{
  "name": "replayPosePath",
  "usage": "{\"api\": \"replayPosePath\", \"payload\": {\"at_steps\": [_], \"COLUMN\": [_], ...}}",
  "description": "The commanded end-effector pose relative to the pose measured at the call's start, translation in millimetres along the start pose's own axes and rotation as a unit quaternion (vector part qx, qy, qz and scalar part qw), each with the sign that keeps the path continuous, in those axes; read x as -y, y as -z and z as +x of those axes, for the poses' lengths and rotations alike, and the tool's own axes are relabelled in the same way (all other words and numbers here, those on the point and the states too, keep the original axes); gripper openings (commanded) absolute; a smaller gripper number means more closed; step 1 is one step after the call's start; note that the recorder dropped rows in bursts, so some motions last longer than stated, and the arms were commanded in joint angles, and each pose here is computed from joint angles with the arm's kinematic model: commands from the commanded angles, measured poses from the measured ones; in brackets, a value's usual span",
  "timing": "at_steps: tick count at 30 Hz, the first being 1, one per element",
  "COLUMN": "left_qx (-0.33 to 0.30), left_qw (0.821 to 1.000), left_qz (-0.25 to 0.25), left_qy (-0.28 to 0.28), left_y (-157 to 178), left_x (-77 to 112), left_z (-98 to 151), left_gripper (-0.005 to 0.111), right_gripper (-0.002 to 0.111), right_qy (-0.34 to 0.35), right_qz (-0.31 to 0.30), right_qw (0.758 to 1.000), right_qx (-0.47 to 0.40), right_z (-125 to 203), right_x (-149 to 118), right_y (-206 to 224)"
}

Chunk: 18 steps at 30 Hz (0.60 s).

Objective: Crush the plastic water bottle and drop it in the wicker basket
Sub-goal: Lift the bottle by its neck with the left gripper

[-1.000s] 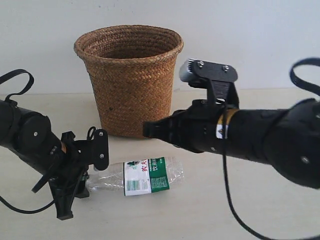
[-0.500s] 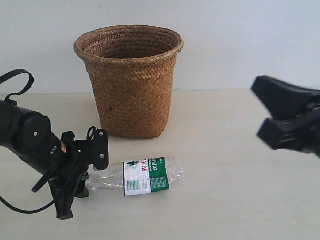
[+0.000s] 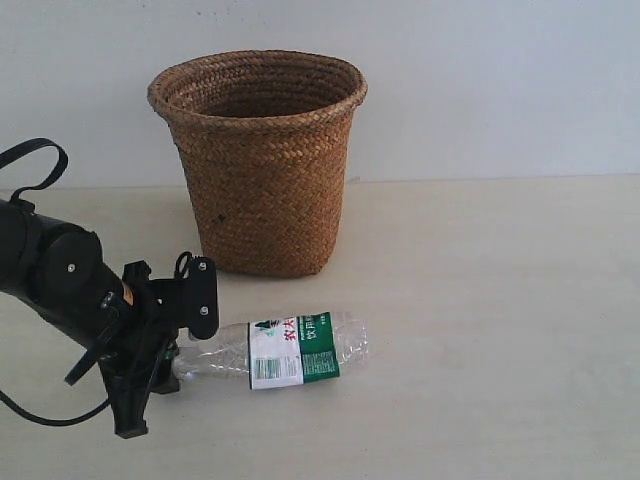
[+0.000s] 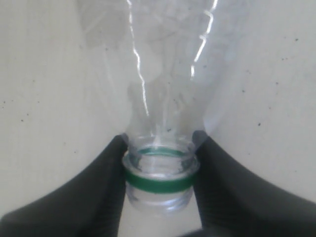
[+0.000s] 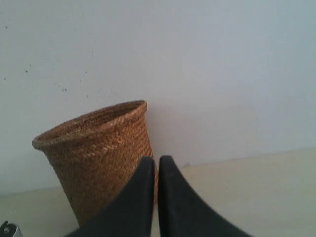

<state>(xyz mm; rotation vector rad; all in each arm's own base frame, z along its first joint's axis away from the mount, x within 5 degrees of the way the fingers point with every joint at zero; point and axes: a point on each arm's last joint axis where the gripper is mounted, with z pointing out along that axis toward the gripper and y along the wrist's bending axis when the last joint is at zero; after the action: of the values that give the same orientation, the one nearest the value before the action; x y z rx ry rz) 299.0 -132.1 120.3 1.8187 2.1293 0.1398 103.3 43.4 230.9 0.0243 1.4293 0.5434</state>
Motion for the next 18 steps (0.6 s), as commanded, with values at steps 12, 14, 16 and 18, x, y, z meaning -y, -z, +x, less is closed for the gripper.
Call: {"api": "replayPosePath", "payload": {"at_steps": [12,14,16,18], "left_qx": [0.015,0.028,0.036,0.048], "left_qw": [1.000,1.000,0.999,0.998], "left_qz": [-0.004,-0.010,-0.010,-0.021], "left_qy": [-0.005,-0.006,-0.018,-0.025], "left_y": [21,34,47,63], "left_x": [3.9,6.1,10.9,12.8], "left_z": [-11,-18,-25,-29], "left_gripper": [0.004,0.004,0.004,0.004], "right_gripper": [0.000,0.000,0.000,0.000], "right_qy": [-0.007,-0.021,-0.021,-0.033], "right_qz": [-0.005,-0.015,-0.022,-0.025], "right_qw": [0.999,0.999,0.999,0.999], "right_qx": [-0.042,-0.038,-0.031,-0.008], "right_z": [9,7,5,-2], "right_x": [0,-2,-3,-1], "right_y": [2,4,5,10]}}
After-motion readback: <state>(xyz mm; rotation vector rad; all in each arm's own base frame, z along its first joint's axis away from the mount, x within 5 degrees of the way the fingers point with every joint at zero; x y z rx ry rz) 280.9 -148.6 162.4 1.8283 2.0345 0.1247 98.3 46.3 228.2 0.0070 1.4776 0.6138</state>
